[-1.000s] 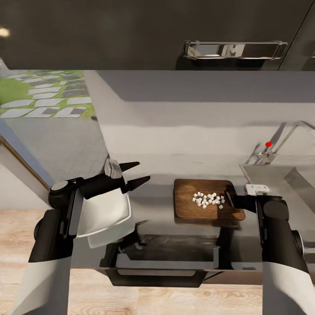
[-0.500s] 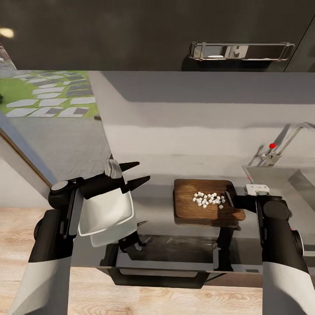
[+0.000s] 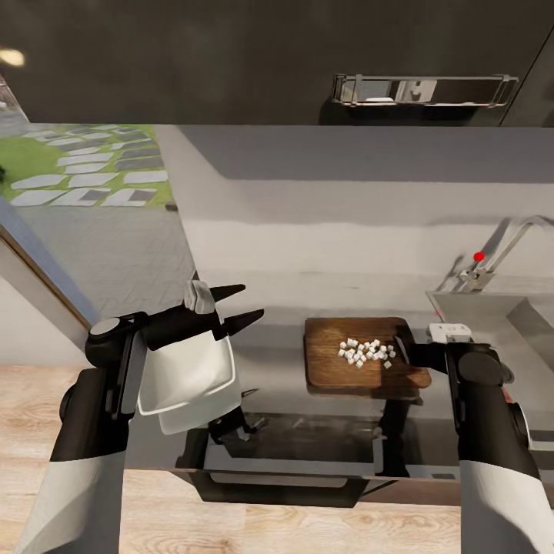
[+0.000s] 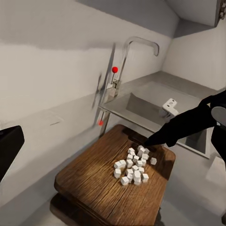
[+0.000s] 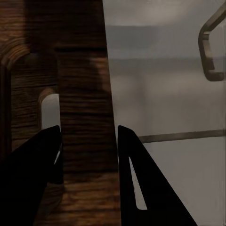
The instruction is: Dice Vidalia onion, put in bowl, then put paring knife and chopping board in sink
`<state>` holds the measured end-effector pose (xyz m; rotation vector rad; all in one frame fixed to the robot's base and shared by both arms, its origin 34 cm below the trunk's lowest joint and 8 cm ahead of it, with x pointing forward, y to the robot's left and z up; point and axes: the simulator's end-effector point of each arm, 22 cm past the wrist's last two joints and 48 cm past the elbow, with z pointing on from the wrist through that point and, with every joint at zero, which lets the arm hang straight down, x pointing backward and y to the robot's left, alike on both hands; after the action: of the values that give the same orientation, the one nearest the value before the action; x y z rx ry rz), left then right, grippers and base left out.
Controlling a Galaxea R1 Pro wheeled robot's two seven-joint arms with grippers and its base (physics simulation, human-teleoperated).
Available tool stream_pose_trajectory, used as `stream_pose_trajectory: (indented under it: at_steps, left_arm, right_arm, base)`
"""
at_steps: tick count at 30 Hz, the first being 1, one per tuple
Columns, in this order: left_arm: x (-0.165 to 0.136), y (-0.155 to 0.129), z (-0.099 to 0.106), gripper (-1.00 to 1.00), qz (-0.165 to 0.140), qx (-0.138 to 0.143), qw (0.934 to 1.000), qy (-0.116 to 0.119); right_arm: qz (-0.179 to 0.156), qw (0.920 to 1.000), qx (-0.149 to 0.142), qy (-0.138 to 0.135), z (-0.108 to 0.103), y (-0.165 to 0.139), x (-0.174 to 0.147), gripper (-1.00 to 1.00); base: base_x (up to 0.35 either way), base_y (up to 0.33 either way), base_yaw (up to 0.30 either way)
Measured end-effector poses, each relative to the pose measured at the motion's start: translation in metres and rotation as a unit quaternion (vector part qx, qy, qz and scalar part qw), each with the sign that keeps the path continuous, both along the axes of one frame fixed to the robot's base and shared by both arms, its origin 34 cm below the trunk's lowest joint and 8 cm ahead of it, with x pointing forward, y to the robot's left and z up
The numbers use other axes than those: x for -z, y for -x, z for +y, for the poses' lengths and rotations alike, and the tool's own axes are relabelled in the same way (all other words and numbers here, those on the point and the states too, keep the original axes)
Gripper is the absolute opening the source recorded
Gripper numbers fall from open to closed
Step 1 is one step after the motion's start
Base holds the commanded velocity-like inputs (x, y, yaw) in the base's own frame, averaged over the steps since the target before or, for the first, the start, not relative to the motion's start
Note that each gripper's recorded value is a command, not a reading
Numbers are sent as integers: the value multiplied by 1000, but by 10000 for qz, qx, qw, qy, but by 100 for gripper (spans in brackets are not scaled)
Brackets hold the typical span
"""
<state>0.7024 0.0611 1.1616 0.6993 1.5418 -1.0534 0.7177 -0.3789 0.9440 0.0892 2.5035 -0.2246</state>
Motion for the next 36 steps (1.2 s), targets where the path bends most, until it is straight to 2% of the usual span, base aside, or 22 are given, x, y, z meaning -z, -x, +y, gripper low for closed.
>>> stream_pose_trajectory:
  at_steps: [2, 6, 19, 36]
  left_arm:
    - [0, 0, 0, 100, 0, -2, 10000, 0]
    - [0, 0, 0, 100, 0, -2, 10000, 0]
    - [0, 0, 0, 100, 0, 1, 10000, -1]
    - [-13, 3, -1, 100, -104, -2, 9999, 5]
  right_arm:
    - [48, 9998, -20, 183, -3, 1, 0, -100]
    - [63, 9997, -29, 223, -4, 1, -1, -100]
    - [63, 9997, -29, 227, -4, 1, -1, -100]
    - [-44, 9997, -28, 233, -4, 0, -13, -100]
  base:
    - [0, 0, 0]
    - [0, 0, 0]
    - [0, 0, 3]
    - [0, 0, 118]
